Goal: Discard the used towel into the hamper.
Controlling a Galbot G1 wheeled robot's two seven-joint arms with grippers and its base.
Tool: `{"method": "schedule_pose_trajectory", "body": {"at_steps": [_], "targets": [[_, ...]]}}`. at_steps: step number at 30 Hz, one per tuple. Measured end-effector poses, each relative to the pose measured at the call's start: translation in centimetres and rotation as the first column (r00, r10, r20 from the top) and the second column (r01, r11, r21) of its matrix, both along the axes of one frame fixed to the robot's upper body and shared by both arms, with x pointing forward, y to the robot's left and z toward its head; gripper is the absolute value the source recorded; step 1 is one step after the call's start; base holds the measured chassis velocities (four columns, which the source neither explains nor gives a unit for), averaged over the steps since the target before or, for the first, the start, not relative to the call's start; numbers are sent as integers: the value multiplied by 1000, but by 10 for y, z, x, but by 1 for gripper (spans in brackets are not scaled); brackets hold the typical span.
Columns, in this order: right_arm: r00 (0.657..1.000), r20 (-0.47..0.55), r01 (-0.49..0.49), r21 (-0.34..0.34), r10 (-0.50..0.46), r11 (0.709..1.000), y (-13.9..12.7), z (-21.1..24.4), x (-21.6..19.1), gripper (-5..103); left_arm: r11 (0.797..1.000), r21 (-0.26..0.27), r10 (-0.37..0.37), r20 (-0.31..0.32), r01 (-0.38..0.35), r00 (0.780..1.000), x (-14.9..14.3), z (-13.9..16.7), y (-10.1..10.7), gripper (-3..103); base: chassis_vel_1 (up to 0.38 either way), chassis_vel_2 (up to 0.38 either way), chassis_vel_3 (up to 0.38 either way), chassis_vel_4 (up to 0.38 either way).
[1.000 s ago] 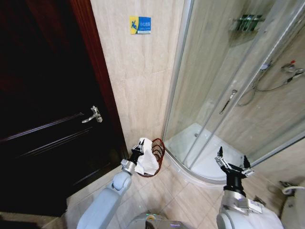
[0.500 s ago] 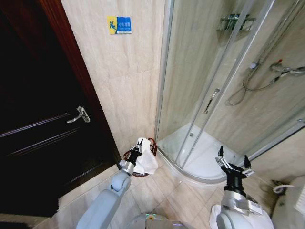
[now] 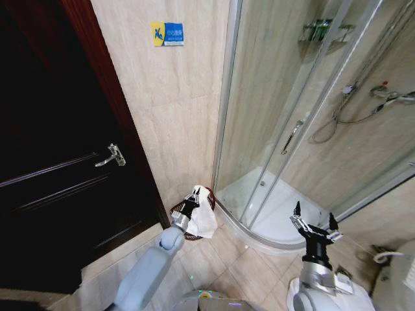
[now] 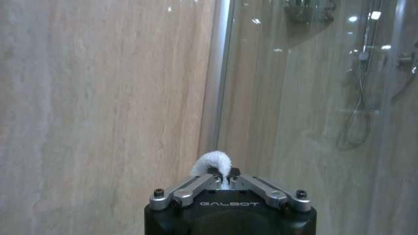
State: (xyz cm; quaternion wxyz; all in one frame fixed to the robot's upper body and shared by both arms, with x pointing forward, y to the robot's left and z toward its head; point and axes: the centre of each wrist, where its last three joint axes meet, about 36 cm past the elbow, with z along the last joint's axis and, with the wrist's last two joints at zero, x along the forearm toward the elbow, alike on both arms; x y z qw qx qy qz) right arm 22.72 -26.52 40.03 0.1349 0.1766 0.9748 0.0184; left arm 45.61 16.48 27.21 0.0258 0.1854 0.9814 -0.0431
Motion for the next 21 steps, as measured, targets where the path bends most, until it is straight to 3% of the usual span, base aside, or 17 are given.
{"method": "schedule_pose_trajectory", "body": {"at_steps": [11, 21], "targets": [[1000, 1, -5, -8, 5, 1000, 6, -6, -1, 100, 1000, 16, 10, 40, -11, 999, 57, 5, -11, 2, 0, 0, 0, 0], [1000, 24, -1, 0, 1, 1000, 11, -12, 0, 100, 998, 32, 49, 92, -52, 995, 95, 32, 8, 2, 0, 0, 0, 0]]}}
